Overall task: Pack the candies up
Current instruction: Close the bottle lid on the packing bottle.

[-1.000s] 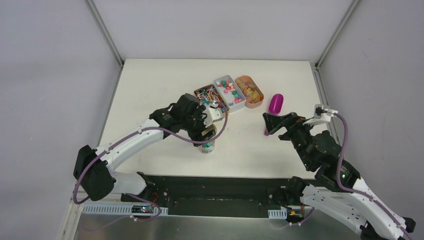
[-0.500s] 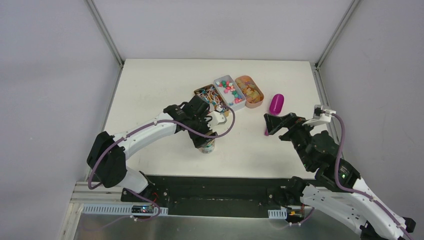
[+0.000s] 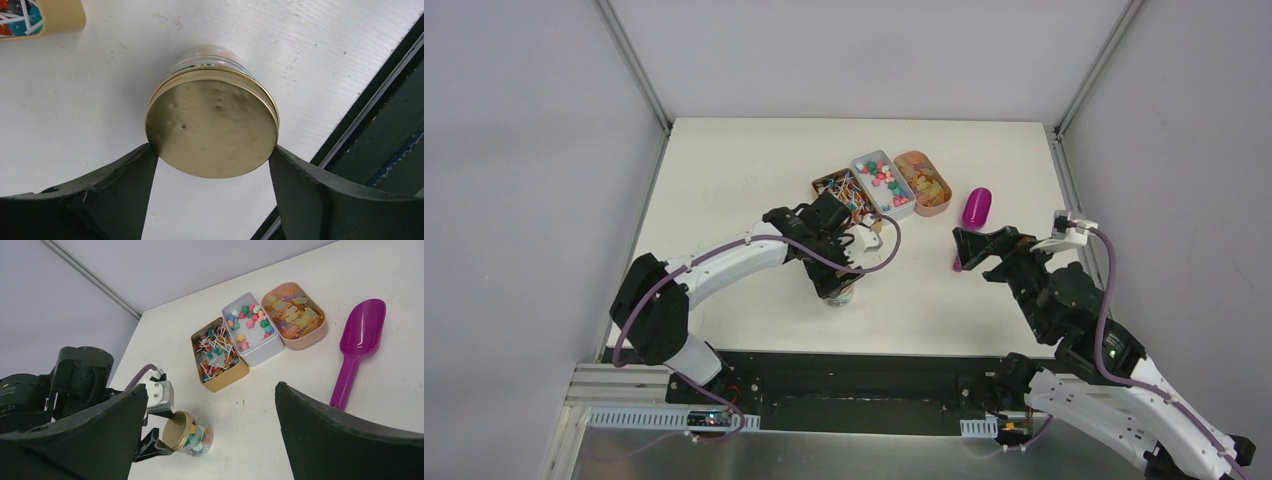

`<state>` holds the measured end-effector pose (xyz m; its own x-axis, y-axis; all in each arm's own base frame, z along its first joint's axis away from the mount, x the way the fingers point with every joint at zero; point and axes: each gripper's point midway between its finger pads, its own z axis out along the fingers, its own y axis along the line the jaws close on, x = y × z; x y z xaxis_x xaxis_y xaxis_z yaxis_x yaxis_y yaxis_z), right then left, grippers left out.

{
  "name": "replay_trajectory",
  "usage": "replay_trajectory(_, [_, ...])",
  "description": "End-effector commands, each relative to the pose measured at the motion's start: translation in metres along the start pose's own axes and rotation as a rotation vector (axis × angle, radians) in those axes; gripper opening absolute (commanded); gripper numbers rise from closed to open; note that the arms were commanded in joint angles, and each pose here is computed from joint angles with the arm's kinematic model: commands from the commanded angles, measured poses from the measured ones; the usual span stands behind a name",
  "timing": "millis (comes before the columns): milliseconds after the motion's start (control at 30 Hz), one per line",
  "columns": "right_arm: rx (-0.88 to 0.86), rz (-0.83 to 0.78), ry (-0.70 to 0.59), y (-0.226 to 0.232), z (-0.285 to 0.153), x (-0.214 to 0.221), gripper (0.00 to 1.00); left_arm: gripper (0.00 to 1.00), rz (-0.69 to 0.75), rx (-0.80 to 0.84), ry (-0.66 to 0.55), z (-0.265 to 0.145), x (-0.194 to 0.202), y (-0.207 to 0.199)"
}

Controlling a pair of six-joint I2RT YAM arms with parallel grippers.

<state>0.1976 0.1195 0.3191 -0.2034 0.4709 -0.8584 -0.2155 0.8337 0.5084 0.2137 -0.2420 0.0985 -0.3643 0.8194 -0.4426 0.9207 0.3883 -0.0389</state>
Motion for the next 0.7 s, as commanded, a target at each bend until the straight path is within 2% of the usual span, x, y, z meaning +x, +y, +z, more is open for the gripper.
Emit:
replay_trajectory(0, [-0.005,0.012,-0.03,0.0,-0.004,-0.009,1.0,0.8,0.003,-0.005,-0.026,-0.003,-0.015,0.001])
replay_trajectory(100, [-0.003,0.015,-0.03,-0.002,-0.005,-0.009,1.0,0.82,0.004,-0.005,-0.019,-0.001,-0.015,0.001])
replay_trajectory(133, [-0.003,0.014,-0.03,-0.002,-0.005,-0.009,1.0,0.95,0.004,-0.006,-0.016,0.0,-0.015,0.001])
replay_trajectory(167, [-0.002,0.014,-0.03,-0.002,-0.005,-0.009,1.0,0.99,0.004,-0.008,-0.015,0.0,-0.015,0.001])
replay_trajectory(467, [-0.005,0.013,-0.017,-0.002,-0.004,-0.005,1.0,0.99,-0.001,-0.01,-0.048,-0.005,-0.025,0.001])
replay_trajectory(667, [0.008,0.015,-0.008,-0.004,-0.002,-0.001,1.0,0.99,0.0,-0.028,-0.172,-0.026,-0.05,0.001])
